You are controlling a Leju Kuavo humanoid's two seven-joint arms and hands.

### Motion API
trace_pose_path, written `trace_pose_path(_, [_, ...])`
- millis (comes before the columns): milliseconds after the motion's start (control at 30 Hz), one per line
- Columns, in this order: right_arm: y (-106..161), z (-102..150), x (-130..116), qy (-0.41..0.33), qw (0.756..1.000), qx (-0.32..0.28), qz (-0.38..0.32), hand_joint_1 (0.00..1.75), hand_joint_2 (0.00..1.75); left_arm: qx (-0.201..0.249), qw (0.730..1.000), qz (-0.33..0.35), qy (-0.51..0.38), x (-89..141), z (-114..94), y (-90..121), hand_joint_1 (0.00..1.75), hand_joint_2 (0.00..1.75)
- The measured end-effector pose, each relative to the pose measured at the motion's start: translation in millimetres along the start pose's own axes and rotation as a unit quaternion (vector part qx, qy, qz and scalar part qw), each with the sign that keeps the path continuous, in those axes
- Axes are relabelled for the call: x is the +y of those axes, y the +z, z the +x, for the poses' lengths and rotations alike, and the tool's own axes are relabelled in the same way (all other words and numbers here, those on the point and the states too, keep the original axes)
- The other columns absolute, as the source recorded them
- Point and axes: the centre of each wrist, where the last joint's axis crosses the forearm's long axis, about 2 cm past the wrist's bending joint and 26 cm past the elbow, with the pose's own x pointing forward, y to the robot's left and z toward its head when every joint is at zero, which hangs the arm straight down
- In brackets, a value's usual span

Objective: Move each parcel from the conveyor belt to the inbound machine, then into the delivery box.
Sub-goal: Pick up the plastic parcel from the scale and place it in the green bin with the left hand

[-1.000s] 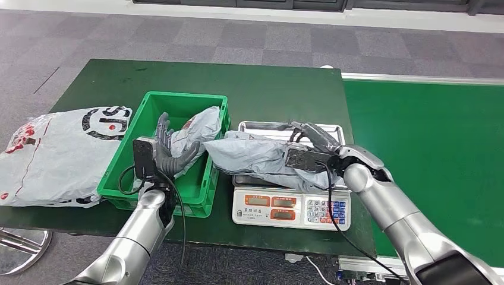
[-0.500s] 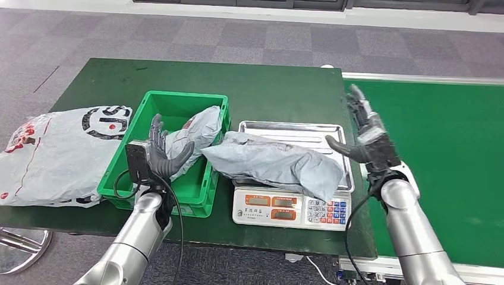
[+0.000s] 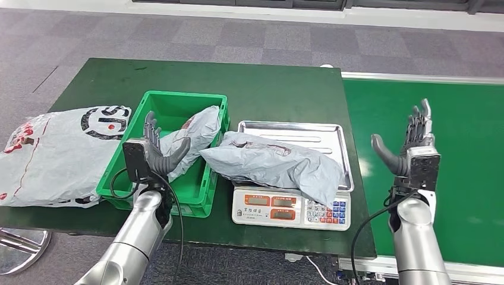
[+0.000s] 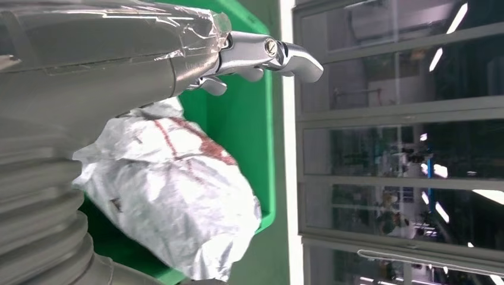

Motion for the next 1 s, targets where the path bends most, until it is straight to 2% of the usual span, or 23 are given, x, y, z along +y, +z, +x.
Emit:
trace_pose_path(133, [22, -24, 12, 0.003, 1.000, 0.029, 0.000, 0.00, 1.75, -0.028, 0.999, 0.013, -0.022, 0, 9, -9, 0.00, 1.75])
trace_pose_path(267, [36, -35, 20, 0.003, 0.998, 0.060, 0.007, 0.00, 1.75, -0.044, 0.999, 0.019, -0.025, -1, 16, -14, 0.00, 1.75])
trace_pose_path(567, [47, -43, 27, 0.005, 0.996, 0.088, 0.013, 0.00, 1.75, -0.058, 0.997, 0.030, -0.034, -1, 21, -18, 0.00, 1.75])
trace_pose_path(667, [50, -44, 28, 0.020, 0.996, 0.091, 0.010, 0.00, 1.75, -0.080, 0.994, 0.052, -0.054, -5, 30, -22, 0.00, 1.75])
trace_pose_path(767, [53, -45, 30, 0.035, 0.995, 0.095, 0.007, 0.00, 1.75, -0.102, 0.993, 0.050, -0.040, -19, 42, -27, 0.00, 1.75])
trace_pose_path(867, [57, -45, 33, 0.041, 0.994, 0.099, 0.003, 0.00, 1.75, -0.112, 0.994, 0.007, 0.013, -39, 54, -33, 0.00, 1.75])
trace_pose_path(933, [58, -45, 35, 0.042, 0.994, 0.101, 0.002, 0.00, 1.75, -0.096, 0.990, -0.084, 0.055, -60, 60, -38, 0.00, 1.75])
trace_pose_path(1000, [58, -44, 38, 0.043, 0.994, 0.099, 0.005, 0.00, 1.75, -0.050, 0.975, -0.209, 0.061, -86, 63, -40, 0.00, 1.75])
